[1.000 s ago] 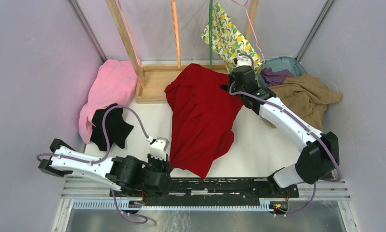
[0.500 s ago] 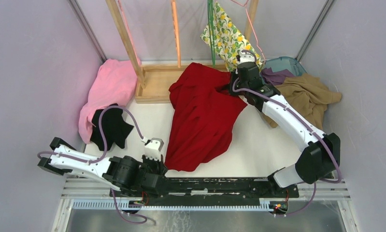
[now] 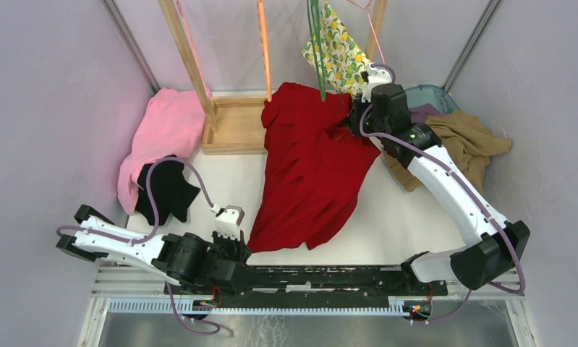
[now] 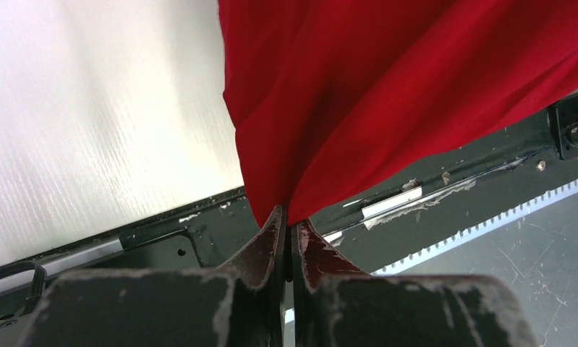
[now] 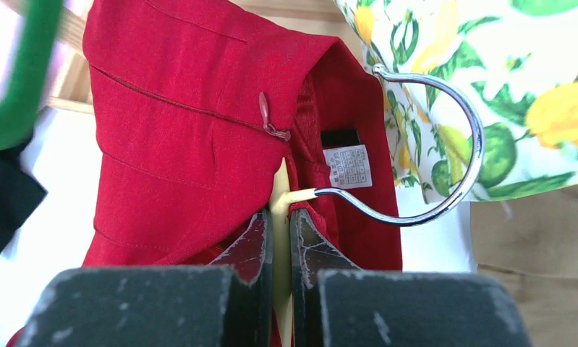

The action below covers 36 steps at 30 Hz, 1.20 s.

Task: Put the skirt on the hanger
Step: Adjust the skirt on the hanger, then place the hanger at the clothesline.

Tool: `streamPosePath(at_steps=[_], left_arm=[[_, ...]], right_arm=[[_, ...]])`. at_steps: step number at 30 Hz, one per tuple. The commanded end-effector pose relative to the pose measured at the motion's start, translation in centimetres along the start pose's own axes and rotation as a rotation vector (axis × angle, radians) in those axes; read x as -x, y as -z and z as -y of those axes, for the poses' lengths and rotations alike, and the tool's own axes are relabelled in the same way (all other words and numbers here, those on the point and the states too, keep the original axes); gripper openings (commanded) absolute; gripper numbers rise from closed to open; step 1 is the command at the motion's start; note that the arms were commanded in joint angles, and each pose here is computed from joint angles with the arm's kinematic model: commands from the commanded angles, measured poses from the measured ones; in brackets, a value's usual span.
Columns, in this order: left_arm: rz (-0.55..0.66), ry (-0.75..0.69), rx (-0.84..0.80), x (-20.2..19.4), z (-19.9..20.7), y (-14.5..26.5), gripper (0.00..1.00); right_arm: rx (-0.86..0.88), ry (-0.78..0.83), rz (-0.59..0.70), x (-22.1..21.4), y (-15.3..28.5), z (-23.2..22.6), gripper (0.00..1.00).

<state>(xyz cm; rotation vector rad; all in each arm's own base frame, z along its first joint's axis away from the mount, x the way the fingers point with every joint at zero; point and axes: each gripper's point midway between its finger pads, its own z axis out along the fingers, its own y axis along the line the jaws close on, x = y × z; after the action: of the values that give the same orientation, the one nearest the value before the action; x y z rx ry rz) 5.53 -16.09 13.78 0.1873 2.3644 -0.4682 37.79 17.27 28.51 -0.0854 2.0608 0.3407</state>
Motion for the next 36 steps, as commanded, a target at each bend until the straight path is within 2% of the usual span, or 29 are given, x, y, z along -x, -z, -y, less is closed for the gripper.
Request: streamPosePath(at_steps=[1, 5, 11, 14, 17, 23, 29, 33, 36], left_arm=[[0.042, -0.003, 0.009, 1.4, 0.4, 0.7, 0.13], [0.094, 0.001, -0.031, 2.7, 2.0, 0.9, 0.28], [0.152, 0.021, -0.111, 4.5, 3.5, 1.7, 0.35], [0.199, 0.011, -0.125, 6.1, 3.9, 2.4, 0.4], [0.275, -0.005, -0.128, 8.6, 4.5, 3.5, 0.51], [0.39, 0.005, -0.109, 12.7, 3.5, 5.9, 0.69], [0.39, -0.003, -0.201, 13.8, 4.4, 7.3, 0.71], [0.345, -0.068, -0.196, 12.8, 5.9, 7.0, 0.71], [0.318, -0.113, -0.178, 12.1, 6.9, 6.6, 0.71]], right_arm=[[0.165, 0.058, 0.327, 11.0, 6.6, -3.0, 0.01], [0.278, 0.208, 0.274, 10.9, 8.1, -4.9, 0.01], [0.304, 0.42, 0.181, 9.5, 9.9, -5.5, 0.01], [0.279, 0.533, 0.084, 7.3, 10.5, -5.6, 0.01], [0.279, 0.632, 0.036, 4.9, 11.1, -6.2, 0.01], [0.295, 0.769, 0.031, 0.3, 12.6, -7.9, 0.01], [0.336, 0.905, 0.046, -4.0, 14.2, -10.7, 0.01], [0.219, 0.97, 0.048, -3.6, 13.4, -10.6, 0.01], [0.189, 0.958, 0.093, -1.6, 13.5, -10.9, 0.01]])
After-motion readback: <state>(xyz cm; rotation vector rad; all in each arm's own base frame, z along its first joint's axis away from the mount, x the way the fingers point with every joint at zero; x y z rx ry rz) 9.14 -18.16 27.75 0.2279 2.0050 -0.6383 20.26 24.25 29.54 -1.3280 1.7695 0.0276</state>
